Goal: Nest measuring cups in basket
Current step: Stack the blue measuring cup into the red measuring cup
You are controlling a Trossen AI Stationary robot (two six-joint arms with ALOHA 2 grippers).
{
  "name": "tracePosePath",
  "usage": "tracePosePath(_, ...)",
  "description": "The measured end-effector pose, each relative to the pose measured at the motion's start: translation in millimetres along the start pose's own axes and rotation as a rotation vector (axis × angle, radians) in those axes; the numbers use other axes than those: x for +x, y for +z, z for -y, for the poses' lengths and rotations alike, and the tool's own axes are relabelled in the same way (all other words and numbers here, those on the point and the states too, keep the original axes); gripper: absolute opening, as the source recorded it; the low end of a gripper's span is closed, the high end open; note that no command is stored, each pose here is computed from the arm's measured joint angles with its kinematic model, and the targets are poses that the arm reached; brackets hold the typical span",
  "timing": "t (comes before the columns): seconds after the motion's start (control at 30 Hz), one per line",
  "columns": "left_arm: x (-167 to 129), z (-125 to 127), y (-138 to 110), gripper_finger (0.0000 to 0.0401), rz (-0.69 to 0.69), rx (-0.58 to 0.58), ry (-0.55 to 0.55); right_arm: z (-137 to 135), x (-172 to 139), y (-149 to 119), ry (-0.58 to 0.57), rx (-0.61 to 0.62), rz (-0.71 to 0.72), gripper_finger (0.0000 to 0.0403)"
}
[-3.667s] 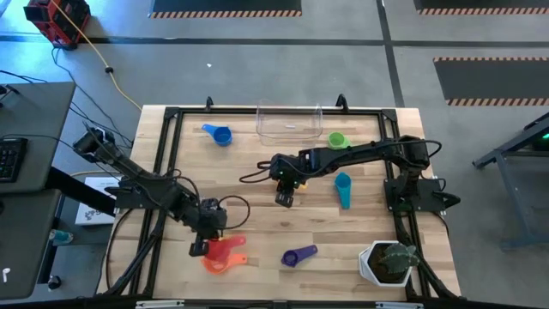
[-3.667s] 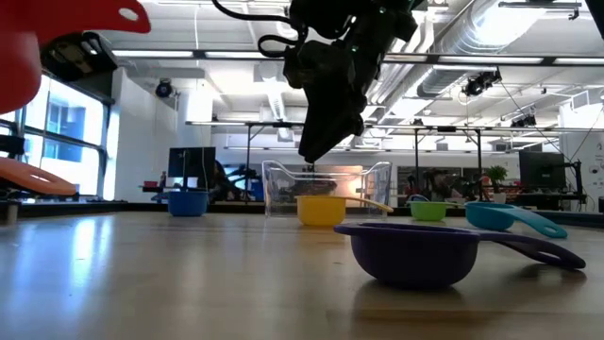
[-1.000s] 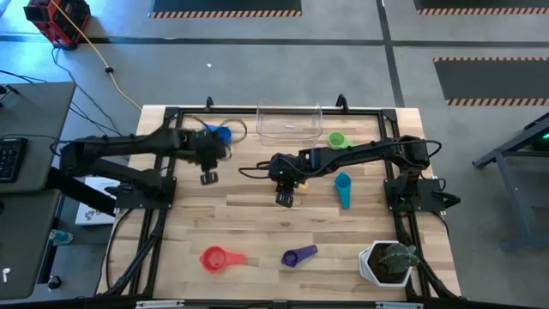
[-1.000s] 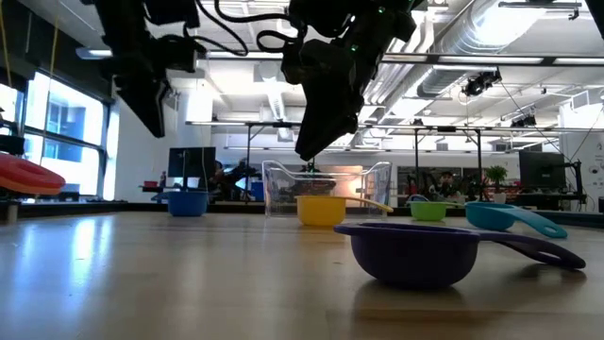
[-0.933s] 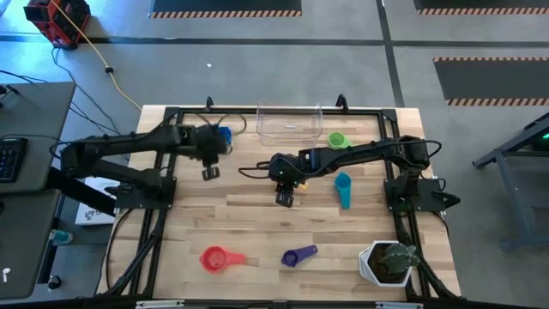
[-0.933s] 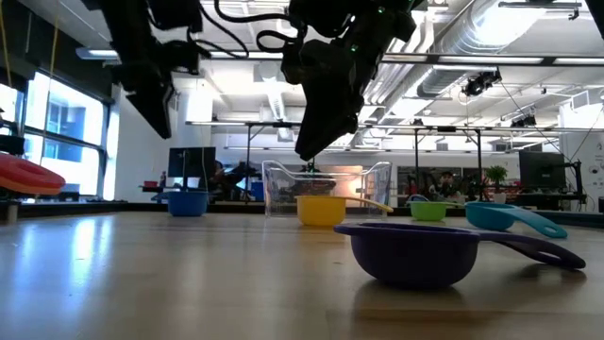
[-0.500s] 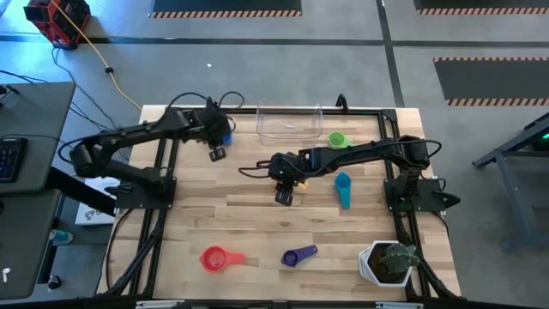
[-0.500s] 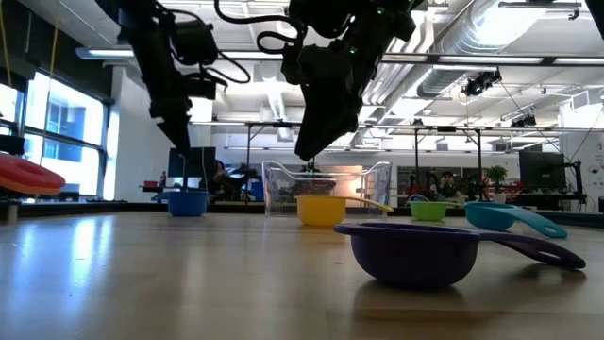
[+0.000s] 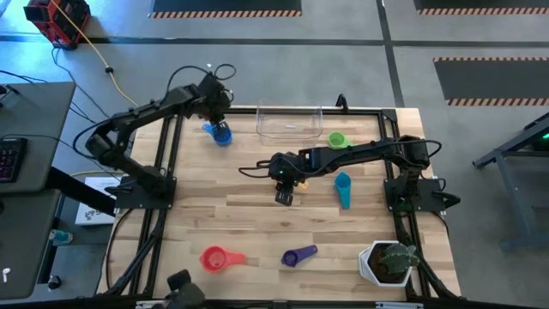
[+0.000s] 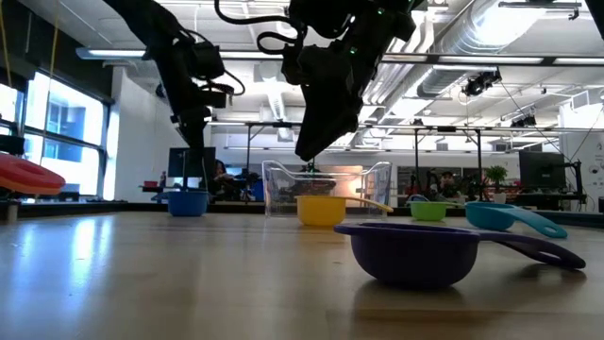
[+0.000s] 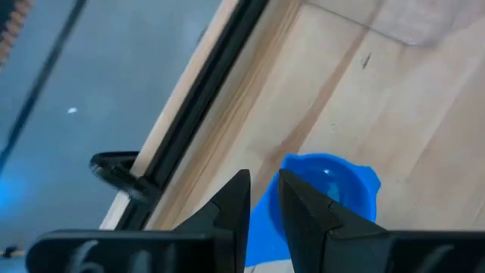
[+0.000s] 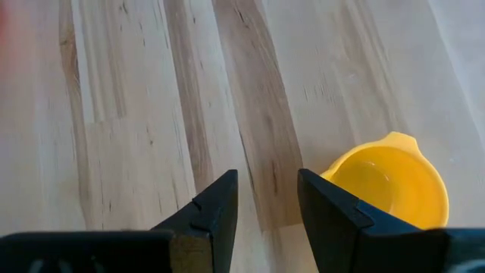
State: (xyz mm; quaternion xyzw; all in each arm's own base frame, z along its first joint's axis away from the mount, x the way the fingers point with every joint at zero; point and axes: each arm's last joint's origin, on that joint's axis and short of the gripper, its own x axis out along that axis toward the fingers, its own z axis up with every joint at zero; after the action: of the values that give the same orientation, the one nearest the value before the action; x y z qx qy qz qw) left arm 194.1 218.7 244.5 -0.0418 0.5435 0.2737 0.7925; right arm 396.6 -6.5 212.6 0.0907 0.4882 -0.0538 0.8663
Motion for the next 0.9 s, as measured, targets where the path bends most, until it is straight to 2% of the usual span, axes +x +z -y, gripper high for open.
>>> tracePosePath(0.23,26.9,-13.4,-4.2,0.0062,-0.074,0.131,-0.05,0.0,0.0,0.0,0.0,0.0,0.0,0.0129)
tracePosePath(0.43,49.7,-18.6,-10.3,0.0062,-0.145,0.196,-0.083,0.0,0.0,0.0,0.0,0.0,0.0,0.0129)
tracePosePath(0.63,63.1,-17.6,-14.7,0.0048,-0.19,0.353,-0.129,0.0,0.0,0.0,0.0,-0.018,0.0,0.0129)
tracePosePath(0.9,65.9,-17.3,-14.9,0.0028,-0.193,0.389,-0.137,0.0,0.0,0.0,0.0,-0.022,0.0,0.0129)
